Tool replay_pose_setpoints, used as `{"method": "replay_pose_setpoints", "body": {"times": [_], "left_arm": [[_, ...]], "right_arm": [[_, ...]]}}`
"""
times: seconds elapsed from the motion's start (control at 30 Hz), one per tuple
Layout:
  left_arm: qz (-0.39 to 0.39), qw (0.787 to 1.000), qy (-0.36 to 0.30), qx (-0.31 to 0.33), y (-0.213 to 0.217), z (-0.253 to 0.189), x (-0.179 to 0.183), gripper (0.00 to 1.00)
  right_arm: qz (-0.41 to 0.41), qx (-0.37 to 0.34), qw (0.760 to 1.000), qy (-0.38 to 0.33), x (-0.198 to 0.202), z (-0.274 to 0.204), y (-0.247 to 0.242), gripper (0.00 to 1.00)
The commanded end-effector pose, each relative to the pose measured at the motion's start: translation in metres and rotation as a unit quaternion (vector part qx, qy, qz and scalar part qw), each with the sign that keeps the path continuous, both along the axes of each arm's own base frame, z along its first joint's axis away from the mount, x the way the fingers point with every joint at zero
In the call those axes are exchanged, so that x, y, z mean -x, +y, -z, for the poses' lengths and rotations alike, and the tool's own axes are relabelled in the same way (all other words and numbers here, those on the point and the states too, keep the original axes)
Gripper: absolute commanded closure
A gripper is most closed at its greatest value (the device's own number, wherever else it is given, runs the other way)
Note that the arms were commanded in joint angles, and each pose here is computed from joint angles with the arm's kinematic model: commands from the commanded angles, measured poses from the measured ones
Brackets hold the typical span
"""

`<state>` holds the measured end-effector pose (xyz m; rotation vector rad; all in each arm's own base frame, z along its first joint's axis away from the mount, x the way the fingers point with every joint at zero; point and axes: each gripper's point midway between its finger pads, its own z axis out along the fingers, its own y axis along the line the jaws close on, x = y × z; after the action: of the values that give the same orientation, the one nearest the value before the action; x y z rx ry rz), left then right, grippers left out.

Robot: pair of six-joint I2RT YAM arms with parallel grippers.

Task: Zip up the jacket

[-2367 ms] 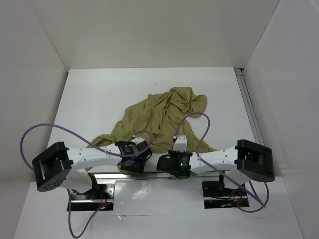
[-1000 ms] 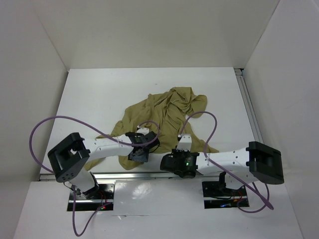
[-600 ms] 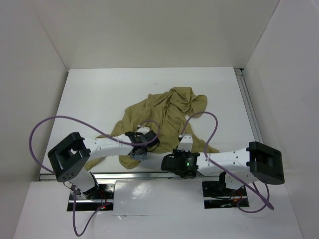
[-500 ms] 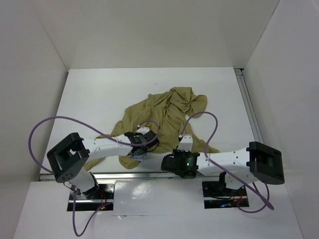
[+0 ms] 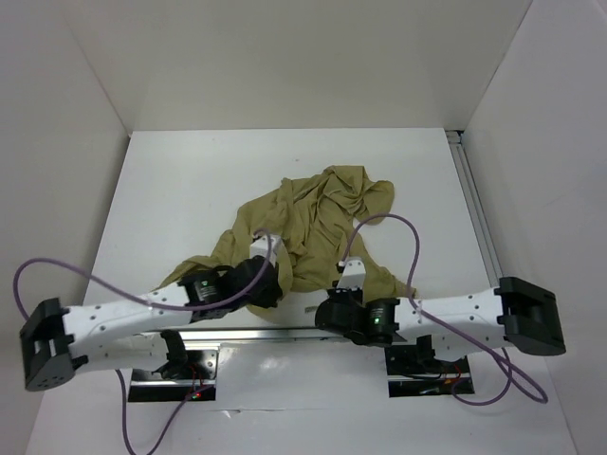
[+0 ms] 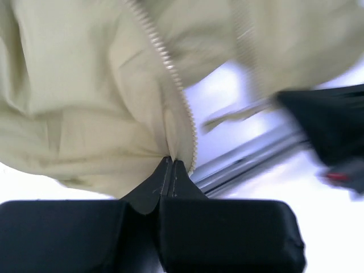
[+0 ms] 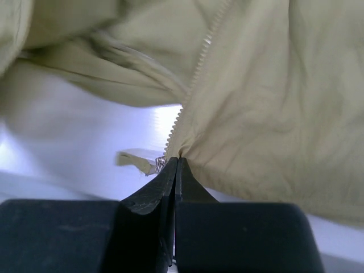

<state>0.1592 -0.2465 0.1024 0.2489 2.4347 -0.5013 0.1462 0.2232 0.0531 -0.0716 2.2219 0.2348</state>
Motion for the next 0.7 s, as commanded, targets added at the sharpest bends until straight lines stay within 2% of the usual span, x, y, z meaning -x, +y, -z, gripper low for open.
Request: {"method": "replay_pose_setpoints", "body": {"times": [0.0,0.07,0.13,0.33,0.5,0.57,0.67], "left_arm": [[0.04,0.991,-0.088,0.091,-0.012,-0.052,-0.008,1.0],[0.054,0.984,-0.114,0.128,-0.014,-0.067,-0.006,1.0],[0.056,0.974,-0.143,0.165,-0.008,-0.086,-0.003,1.0],[0.074,0.952,-0.198,0.219,0.002,-0.107,0.004,1.0],[0.062,0.928,-0.248,0.271,0.007,-0.135,0.001,1.0],[0.06,0.929,-0.254,0.264,0.007,-0.137,-0.001,1.0],[0.027,0.947,-0.232,0.22,0.011,-0.133,-0.013,0.98]], "right_arm": [[-0.061,-0.079,0.992,-0.078,-0.009,-0.047,0.035,1.0],[-0.077,-0.11,0.986,-0.098,-0.01,-0.066,0.043,1.0],[-0.078,-0.105,0.985,-0.109,-0.013,-0.074,0.045,1.0],[-0.134,-0.125,0.968,-0.169,-0.008,-0.12,0.071,1.0],[-0.131,-0.149,0.954,-0.223,-0.009,-0.149,0.075,1.0],[-0.135,-0.156,0.952,-0.227,-0.007,-0.152,0.08,1.0],[-0.119,-0.143,0.956,-0.225,-0.011,-0.152,0.079,1.0]]}}
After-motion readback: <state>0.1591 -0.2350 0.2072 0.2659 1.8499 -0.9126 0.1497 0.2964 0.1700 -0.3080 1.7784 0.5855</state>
